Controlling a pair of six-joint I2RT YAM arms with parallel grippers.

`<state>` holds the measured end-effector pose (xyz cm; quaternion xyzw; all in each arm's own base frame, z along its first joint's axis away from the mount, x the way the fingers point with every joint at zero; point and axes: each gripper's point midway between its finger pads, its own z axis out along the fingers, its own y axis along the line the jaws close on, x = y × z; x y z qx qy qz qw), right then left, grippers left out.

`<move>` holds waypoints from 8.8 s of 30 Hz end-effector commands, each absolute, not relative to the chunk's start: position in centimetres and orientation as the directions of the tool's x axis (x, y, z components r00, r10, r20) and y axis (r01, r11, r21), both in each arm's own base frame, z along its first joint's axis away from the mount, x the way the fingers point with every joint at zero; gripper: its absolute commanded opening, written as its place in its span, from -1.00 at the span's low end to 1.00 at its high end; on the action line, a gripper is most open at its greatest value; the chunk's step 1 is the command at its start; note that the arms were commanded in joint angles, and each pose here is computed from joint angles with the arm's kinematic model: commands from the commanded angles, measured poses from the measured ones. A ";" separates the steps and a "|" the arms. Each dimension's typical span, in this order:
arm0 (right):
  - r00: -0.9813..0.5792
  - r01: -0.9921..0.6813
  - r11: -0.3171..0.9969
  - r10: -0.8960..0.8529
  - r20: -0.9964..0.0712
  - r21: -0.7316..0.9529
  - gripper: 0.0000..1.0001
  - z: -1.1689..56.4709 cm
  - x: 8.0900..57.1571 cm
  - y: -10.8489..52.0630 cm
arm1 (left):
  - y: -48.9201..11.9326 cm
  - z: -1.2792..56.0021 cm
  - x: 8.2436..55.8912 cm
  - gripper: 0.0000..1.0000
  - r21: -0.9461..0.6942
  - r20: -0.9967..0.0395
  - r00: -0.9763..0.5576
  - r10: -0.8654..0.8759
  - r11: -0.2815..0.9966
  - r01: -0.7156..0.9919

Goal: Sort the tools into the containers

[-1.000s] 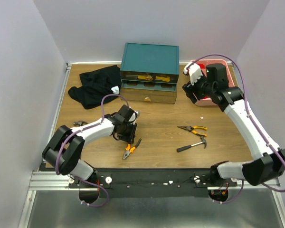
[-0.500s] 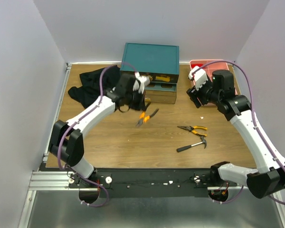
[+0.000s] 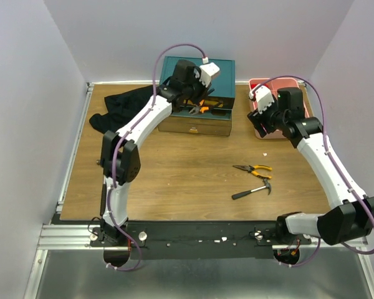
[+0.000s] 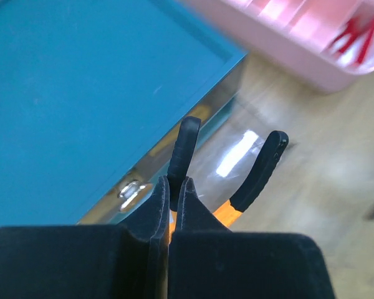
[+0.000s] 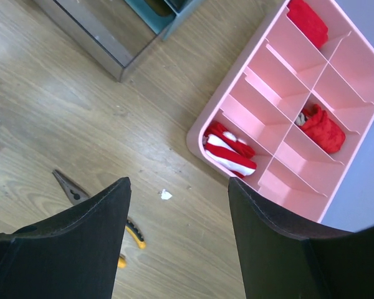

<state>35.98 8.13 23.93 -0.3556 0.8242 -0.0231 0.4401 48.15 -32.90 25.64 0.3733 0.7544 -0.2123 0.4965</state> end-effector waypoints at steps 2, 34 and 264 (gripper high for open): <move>-0.389 -0.629 0.710 -0.640 -0.663 -0.317 0.43 20.8 35.2 7.5 | -31.8 21.8 51.7 -1.00 0.298 -0.824 -0.134 0.550 0.624 0.723; -0.342 -0.938 0.347 -0.927 -0.153 -0.008 0.28 2.2 29.0 1.9 | -28.7 29.3 41.8 0.57 0.081 -0.951 -0.139 0.275 0.659 0.748; -0.091 -0.616 0.664 -0.595 -0.798 -0.425 0.62 26.9 44.0 19.0 | 7.1 0.8 28.5 -0.53 0.070 -0.187 -0.976 0.113 0.992 0.102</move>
